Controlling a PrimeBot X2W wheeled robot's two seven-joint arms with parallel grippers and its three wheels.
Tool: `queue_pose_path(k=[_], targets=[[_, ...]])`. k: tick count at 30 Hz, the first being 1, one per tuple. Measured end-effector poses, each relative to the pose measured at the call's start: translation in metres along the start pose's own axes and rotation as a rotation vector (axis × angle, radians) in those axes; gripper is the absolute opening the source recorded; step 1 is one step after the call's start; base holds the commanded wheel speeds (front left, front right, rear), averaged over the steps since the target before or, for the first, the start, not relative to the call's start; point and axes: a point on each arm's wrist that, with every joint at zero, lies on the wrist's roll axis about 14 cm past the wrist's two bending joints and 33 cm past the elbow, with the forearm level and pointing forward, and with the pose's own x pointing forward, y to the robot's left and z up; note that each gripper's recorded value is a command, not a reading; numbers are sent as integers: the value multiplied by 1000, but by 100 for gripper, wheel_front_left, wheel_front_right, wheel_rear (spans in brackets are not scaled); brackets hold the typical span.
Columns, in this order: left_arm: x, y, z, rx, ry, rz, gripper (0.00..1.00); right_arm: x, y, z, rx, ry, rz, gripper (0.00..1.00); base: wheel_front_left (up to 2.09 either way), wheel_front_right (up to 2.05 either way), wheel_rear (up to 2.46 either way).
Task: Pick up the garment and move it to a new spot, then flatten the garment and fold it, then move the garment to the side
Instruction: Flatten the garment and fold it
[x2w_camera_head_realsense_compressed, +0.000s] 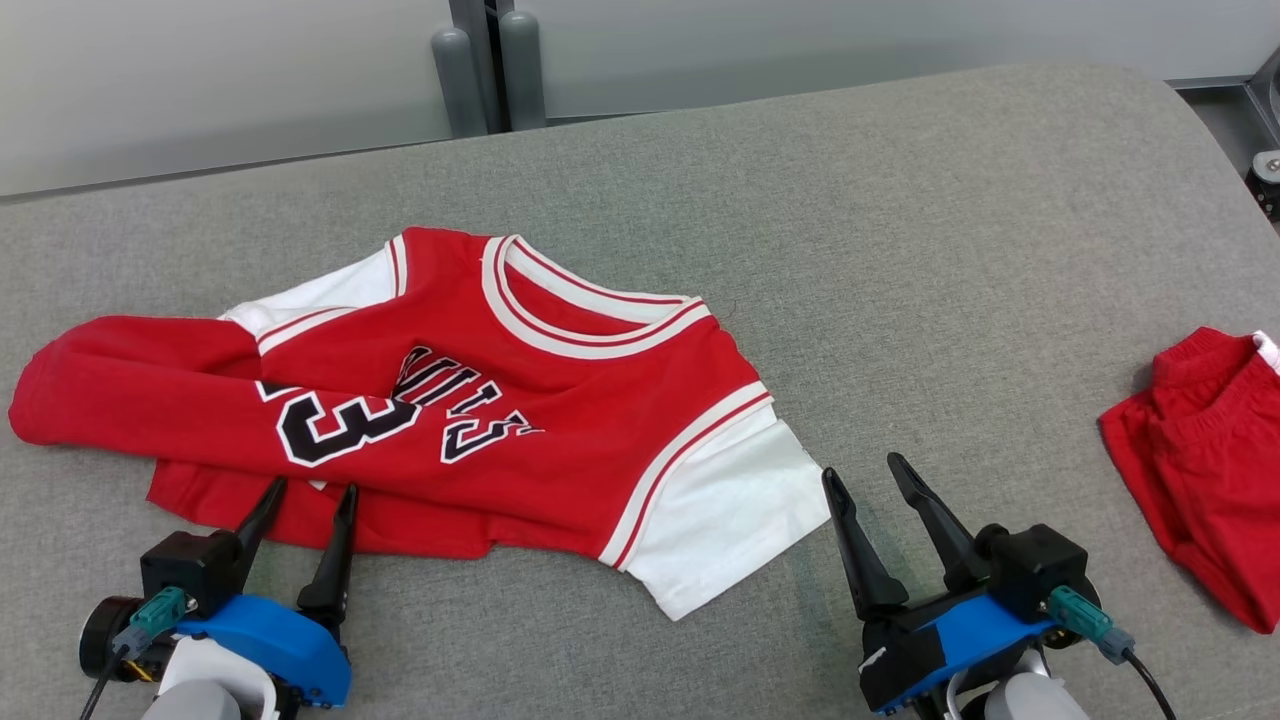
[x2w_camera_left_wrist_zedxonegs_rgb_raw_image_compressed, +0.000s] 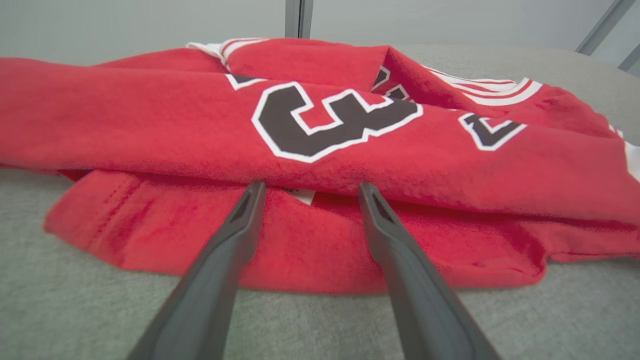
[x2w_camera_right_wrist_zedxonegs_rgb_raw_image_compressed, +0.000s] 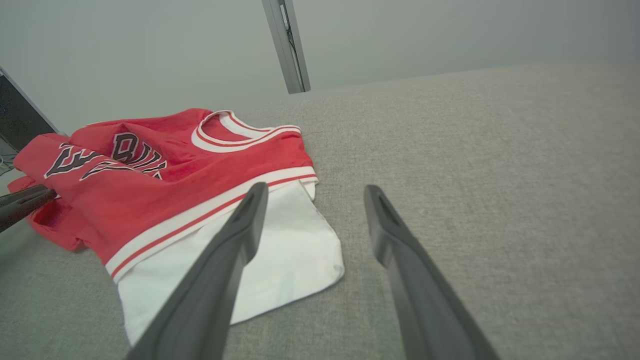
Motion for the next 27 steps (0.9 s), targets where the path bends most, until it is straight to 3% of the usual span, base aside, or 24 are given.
queue_pose_path(k=[7,8,9,13,27], targets=[[-4,8,-21,15,64,46,100,-3,-3,0,0,0,-11,100,0,0,0],[-4,8,-22,14,67,52,96,-3,-3,0,0,0,-11,100,0,0,0],[-4,9,-23,10,67,58,87,-3,-3,0,-3,1,-12,100,0,0,0],[-5,14,-25,-4,72,82,0,-2,-2,-1,-6,2,-6,100,0,0,0],[-31,10,25,-69,-138,147,0,5,13,1,-17,0,42,100,0,0,0]])
